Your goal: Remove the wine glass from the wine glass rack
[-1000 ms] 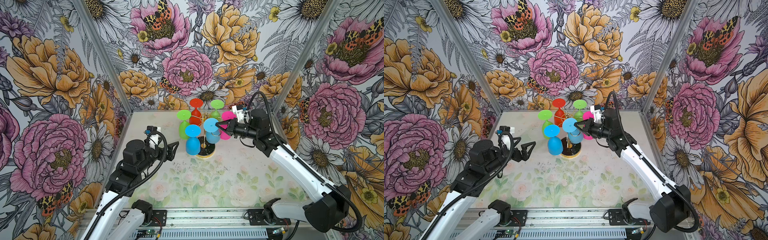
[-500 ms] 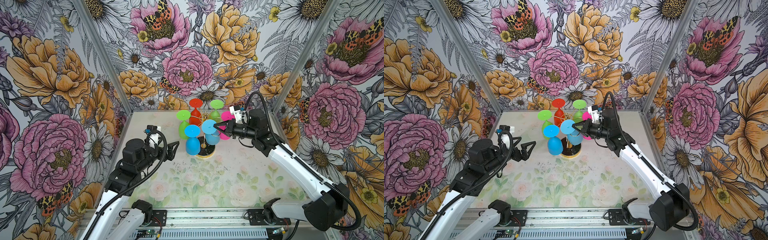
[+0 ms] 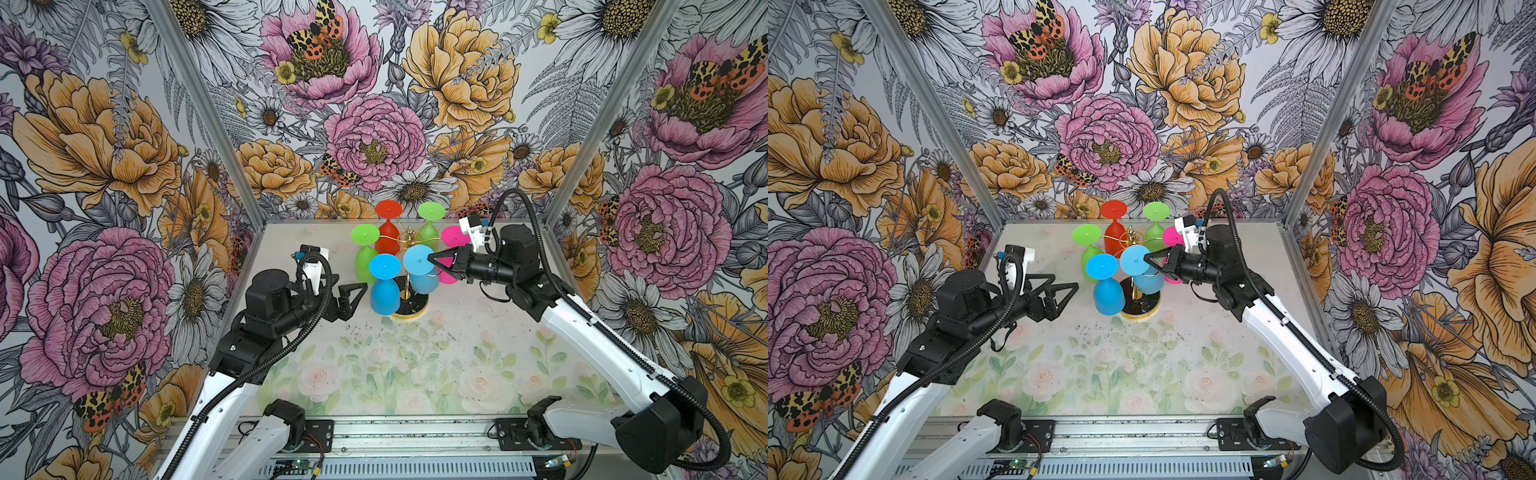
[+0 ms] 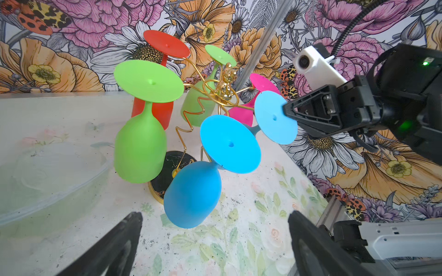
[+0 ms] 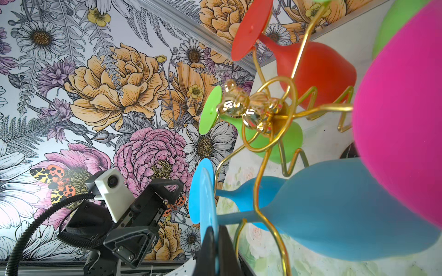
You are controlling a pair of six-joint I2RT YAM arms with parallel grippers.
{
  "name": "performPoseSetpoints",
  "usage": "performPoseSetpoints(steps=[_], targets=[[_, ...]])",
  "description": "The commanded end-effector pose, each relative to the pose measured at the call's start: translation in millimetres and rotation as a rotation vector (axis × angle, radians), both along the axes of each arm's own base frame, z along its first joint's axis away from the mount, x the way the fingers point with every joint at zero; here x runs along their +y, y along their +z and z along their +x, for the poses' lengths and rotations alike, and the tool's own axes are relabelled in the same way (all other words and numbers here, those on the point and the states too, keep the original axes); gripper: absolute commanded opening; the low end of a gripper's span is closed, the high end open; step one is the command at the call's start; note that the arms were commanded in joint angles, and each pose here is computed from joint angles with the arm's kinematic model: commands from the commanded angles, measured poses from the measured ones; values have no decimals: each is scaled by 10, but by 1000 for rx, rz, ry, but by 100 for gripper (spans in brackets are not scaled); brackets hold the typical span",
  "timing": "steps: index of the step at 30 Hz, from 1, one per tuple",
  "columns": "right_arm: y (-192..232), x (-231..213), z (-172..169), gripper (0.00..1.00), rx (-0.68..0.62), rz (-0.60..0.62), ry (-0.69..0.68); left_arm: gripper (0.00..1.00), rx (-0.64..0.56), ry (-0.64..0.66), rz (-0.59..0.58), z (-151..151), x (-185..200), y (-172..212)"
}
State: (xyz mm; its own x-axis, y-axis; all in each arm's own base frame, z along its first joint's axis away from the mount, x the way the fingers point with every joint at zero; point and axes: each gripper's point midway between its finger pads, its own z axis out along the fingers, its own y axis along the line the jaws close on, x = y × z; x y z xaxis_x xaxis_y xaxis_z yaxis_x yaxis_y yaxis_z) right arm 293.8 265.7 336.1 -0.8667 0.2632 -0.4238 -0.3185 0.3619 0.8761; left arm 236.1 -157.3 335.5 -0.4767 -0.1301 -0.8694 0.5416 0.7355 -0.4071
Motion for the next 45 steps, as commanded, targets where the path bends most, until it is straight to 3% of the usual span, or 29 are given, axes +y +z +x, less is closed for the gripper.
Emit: performPoseSetpoints(steps=[1, 13, 34, 45], targets=[[62, 5, -179, 0, -38, 7, 52, 97, 13, -40, -42, -77, -73, 100], [-15, -6, -355, 0, -51, -12, 109, 95, 45, -68, -66, -97, -168, 126], [-129, -140, -974, 0, -170, -35, 252, 81, 223, -290, -124, -460, -757, -12], [-183, -110, -1086, 0, -202, -45, 290, 67, 294, -445, -210, -576, -1165, -5]])
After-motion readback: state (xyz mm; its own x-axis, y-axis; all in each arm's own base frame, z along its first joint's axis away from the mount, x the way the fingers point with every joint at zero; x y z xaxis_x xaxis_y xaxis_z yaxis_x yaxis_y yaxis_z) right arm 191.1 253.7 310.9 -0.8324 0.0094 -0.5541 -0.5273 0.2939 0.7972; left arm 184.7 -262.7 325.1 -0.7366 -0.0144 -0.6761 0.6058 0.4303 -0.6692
